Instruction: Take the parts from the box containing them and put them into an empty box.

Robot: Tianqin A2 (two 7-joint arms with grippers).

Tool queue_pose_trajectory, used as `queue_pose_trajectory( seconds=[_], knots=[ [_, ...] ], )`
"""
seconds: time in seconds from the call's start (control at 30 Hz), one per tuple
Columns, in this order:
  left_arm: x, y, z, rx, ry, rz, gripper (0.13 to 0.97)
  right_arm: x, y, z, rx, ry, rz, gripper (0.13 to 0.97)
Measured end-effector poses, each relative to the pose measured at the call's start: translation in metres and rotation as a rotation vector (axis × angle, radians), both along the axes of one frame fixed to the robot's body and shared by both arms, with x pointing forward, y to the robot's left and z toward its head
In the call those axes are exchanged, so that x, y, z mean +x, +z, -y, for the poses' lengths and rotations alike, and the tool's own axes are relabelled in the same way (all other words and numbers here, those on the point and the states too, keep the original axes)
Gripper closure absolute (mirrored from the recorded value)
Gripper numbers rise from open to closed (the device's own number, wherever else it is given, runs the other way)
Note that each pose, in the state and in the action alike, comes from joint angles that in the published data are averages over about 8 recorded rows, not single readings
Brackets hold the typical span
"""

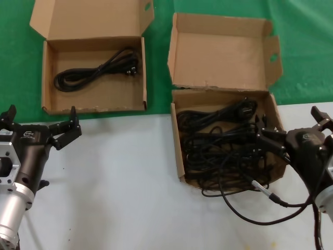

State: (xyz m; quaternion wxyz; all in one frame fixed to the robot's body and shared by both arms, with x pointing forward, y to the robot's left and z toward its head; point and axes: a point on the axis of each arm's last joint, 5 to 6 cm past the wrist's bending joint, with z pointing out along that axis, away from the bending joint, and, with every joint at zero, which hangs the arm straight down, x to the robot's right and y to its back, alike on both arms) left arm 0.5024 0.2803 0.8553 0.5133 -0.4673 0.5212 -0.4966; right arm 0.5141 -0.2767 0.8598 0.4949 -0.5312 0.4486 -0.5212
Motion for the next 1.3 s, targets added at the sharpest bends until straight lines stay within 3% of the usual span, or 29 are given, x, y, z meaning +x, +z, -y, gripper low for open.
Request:
queue_pose_trajectory(
  seconds=[1.3],
  knots=[
    [0.0000, 0.0000, 0.0000, 0.000, 0.000, 0.000, 0.132, 0.0000, 0.0000, 0.0000, 0.000, 0.000, 0.000, 0.130]
  ],
)
